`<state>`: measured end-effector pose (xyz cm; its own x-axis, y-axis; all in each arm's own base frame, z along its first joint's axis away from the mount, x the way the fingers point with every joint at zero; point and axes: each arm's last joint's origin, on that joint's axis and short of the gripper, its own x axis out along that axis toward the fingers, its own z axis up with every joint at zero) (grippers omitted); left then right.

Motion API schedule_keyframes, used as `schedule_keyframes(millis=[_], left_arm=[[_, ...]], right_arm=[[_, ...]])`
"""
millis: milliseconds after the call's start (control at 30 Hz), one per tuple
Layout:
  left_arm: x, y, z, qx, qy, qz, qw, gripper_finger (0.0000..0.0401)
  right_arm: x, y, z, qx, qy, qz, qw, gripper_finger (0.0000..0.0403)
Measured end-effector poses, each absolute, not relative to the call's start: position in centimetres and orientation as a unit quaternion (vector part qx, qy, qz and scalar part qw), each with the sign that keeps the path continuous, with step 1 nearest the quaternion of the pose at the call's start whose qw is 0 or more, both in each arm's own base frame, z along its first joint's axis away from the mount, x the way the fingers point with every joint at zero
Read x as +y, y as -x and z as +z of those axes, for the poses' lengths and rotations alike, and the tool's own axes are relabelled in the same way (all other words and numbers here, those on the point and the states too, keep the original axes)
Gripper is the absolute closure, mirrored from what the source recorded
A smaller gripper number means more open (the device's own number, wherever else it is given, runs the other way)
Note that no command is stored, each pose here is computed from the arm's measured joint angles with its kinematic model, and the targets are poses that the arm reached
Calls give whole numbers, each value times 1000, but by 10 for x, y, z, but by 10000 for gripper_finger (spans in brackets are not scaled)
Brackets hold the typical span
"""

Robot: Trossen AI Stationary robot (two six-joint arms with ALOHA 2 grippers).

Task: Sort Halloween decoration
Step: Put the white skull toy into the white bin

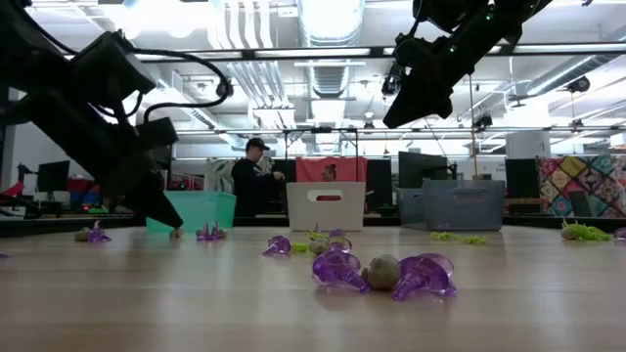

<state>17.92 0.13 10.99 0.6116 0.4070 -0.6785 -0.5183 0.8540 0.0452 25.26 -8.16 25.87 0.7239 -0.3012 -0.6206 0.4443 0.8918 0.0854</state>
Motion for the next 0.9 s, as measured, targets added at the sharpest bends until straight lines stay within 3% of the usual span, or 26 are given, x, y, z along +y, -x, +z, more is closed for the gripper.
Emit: schedule_keyframes(millis=[400,900], left_arm=[[1,-186,92,377,64,273,883,254],[1,-185,96,368,76,269,887,389]], right_arm=[[-81,-251,253,319,-116,-203,919,321],[-81,-251,254,318,-119,-204,918,321]])
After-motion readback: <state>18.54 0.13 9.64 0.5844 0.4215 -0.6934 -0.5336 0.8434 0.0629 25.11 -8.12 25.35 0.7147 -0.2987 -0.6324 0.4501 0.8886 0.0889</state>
